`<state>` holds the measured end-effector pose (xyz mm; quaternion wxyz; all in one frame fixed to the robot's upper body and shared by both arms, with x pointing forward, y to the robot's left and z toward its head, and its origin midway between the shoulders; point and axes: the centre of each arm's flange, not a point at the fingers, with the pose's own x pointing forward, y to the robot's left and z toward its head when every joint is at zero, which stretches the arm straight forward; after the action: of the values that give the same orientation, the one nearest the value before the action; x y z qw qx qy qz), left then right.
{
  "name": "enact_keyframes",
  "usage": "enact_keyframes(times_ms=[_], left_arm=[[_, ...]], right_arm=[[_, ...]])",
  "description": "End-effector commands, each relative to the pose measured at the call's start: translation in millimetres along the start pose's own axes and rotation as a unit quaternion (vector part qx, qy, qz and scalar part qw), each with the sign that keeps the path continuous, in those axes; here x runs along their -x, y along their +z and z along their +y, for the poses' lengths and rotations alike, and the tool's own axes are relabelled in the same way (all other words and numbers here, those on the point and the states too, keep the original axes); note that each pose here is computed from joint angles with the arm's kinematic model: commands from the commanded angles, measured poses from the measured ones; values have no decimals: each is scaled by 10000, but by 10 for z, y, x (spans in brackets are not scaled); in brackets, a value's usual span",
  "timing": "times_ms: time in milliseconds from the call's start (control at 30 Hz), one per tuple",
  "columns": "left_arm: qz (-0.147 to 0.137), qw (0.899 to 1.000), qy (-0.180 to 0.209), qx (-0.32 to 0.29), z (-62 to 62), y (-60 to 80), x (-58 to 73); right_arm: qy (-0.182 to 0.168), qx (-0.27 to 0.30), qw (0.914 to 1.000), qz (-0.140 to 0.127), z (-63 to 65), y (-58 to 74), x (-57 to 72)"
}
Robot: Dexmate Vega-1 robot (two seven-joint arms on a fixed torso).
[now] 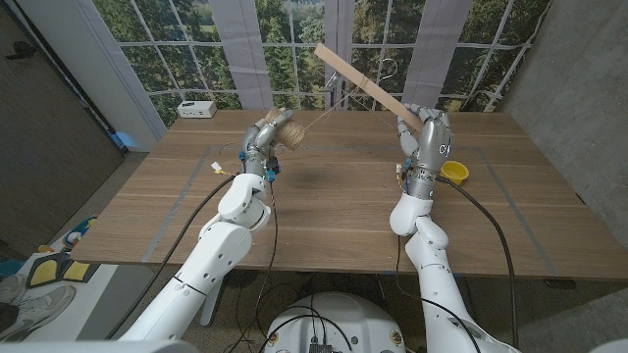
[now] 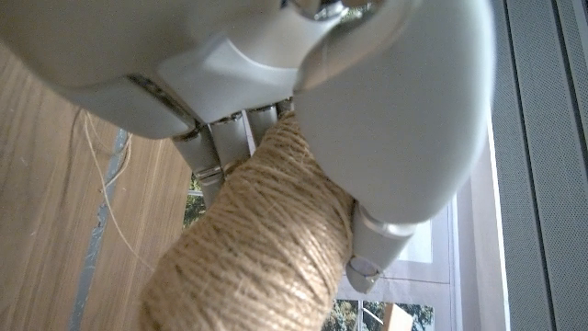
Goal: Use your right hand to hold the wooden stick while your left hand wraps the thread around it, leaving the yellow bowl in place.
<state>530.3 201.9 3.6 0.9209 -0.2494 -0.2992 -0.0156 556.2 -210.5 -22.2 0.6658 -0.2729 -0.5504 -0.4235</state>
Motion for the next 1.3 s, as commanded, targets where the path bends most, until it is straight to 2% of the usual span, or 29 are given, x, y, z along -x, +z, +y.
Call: enact_keyframes(times_ms=[33, 167, 367, 533, 733, 933, 1133, 1300], left_arm=[[-253, 9942, 972, 377, 301, -45, 12], [-241, 9927, 1116, 377, 363, -14, -13], [-307, 9904, 1261, 481, 413, 65, -91], [-205, 9918, 1194, 411, 430, 105, -172], [-150, 9927, 1120, 431, 382, 134, -268], [-92, 9941, 1032, 333, 337, 210, -378], [-31, 9944, 1038, 203, 291, 307, -464], [0, 9941, 1069, -171, 224, 473, -510]], right_arm=[[-116, -122, 9998, 135, -46, -73, -3], [-152, -248, 9995, 148, -54, -77, -4], [-156, -555, 9983, 29, -69, -40, 11], [-210, -891, 9958, -82, -116, 13, 29], [-249, -1331, 9903, -309, -184, 117, 43], [-148, -1536, 9864, -573, -210, 225, 72], [22, -1480, 9859, -786, -207, 288, 113], [161, -1370, 9866, -869, -183, 290, 153]])
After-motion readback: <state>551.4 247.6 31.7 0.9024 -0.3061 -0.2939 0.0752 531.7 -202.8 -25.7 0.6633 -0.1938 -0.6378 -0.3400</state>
